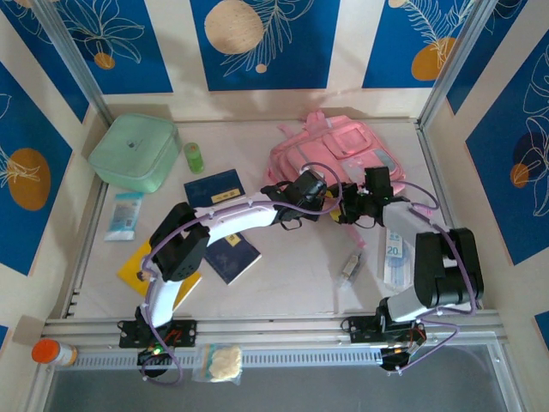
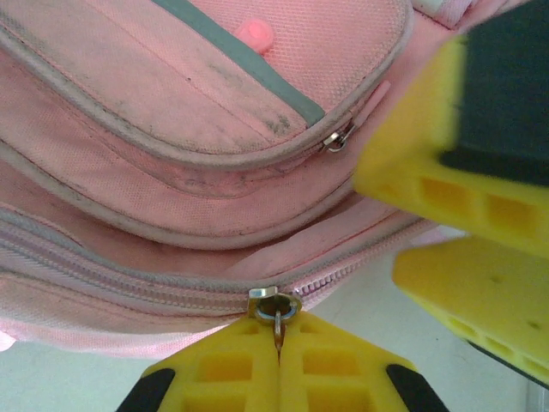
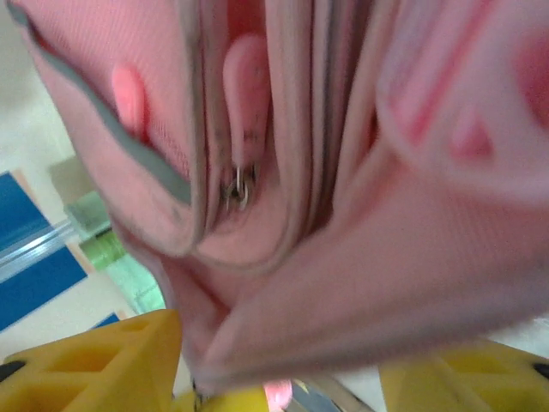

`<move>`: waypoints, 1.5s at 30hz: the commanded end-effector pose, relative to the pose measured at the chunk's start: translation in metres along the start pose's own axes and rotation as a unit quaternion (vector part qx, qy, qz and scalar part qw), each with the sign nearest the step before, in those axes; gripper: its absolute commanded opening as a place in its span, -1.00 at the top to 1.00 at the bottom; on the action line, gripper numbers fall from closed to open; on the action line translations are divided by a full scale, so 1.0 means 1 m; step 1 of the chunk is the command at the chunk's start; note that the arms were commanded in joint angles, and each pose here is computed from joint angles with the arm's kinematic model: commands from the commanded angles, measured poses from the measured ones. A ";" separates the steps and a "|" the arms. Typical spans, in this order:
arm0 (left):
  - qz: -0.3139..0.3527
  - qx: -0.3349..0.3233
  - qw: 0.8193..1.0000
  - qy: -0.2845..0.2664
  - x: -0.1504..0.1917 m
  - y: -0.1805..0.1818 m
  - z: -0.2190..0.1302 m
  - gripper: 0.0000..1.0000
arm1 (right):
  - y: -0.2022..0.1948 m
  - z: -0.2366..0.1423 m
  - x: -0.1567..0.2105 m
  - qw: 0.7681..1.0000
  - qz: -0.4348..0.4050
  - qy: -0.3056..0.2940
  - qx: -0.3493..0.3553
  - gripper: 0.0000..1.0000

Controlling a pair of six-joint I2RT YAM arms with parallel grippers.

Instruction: Pack books, pencil case, and school supplies into a backpack

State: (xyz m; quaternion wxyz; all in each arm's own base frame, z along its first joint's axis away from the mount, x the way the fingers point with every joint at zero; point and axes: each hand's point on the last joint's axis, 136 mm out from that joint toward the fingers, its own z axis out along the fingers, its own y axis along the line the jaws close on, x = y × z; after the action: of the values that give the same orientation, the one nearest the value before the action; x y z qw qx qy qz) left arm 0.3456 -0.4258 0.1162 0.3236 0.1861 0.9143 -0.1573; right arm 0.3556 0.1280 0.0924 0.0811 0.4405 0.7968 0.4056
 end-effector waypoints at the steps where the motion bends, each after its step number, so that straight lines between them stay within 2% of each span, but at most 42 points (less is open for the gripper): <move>1: -0.014 0.013 1.000 -0.024 -0.021 -0.006 -0.008 1.00 | 0.022 0.011 -0.007 1.000 -0.007 -0.012 -0.016 -0.01; 6: -0.011 0.006 1.000 -0.024 -0.019 -0.001 -0.016 1.00 | 0.022 0.016 -0.003 0.997 -0.079 -0.004 0.009 0.59; 7: -0.007 -0.002 1.000 -0.020 -0.016 0.003 -0.017 1.00 | 0.024 0.014 -0.001 0.995 -0.103 0.001 0.009 0.67; 9: 0.007 -0.032 0.999 -0.007 -0.005 0.017 -0.020 1.00 | 0.021 0.008 0.002 0.989 -0.148 0.009 0.021 0.98; 15: 0.030 -0.098 0.994 0.032 0.038 0.069 -0.039 1.00 | 0.026 -0.041 -0.003 0.971 -0.239 0.010 -0.019 1.00; 19: 0.021 -0.102 0.993 0.062 0.061 0.091 -0.042 1.00 | 0.027 -0.064 -0.019 0.966 -0.259 -0.002 0.005 1.00; 22: 0.011 -0.051 0.996 0.070 0.064 0.076 -0.038 1.00 | 0.035 -0.068 -0.036 0.965 -0.261 -0.016 0.003 1.00; 25: -0.006 0.007 0.998 0.070 0.057 0.049 -0.033 1.00 | 0.042 -0.059 -0.050 0.963 -0.268 -0.020 0.030 0.99; 28: -0.014 0.036 0.998 0.052 0.041 0.031 -0.032 1.00 | 0.047 -0.052 -0.062 0.967 -0.252 -0.011 0.030 0.76; 32: -0.025 0.052 0.998 0.041 0.027 0.020 -0.031 1.00 | 0.047 -0.053 -0.045 0.970 -0.241 0.011 0.012 0.17; 35: -0.022 0.044 0.998 0.032 0.023 0.023 -0.032 1.00 | 0.020 -0.065 -0.037 0.980 -0.194 -0.001 0.050 -0.20; 36: -0.017 0.041 0.999 0.029 0.022 0.025 -0.033 1.00 | 0.015 -0.070 -0.033 0.984 -0.173 -0.004 0.043 -0.31; 40: -0.015 0.037 0.999 0.021 0.017 0.027 -0.035 1.00 | 0.003 -0.057 0.007 0.994 -0.108 0.027 -0.001 -0.59; 45: -0.019 0.040 0.999 0.020 0.017 0.026 -0.033 1.00 | -0.004 -0.026 0.037 0.998 -0.030 0.050 -0.003 -0.59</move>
State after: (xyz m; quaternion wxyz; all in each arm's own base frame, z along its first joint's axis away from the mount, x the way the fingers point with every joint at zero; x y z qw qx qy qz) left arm 0.3205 -0.3807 0.1121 0.2843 0.1863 0.9221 -0.1849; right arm 0.3122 0.1210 0.1129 0.0800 0.3382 0.8511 0.3936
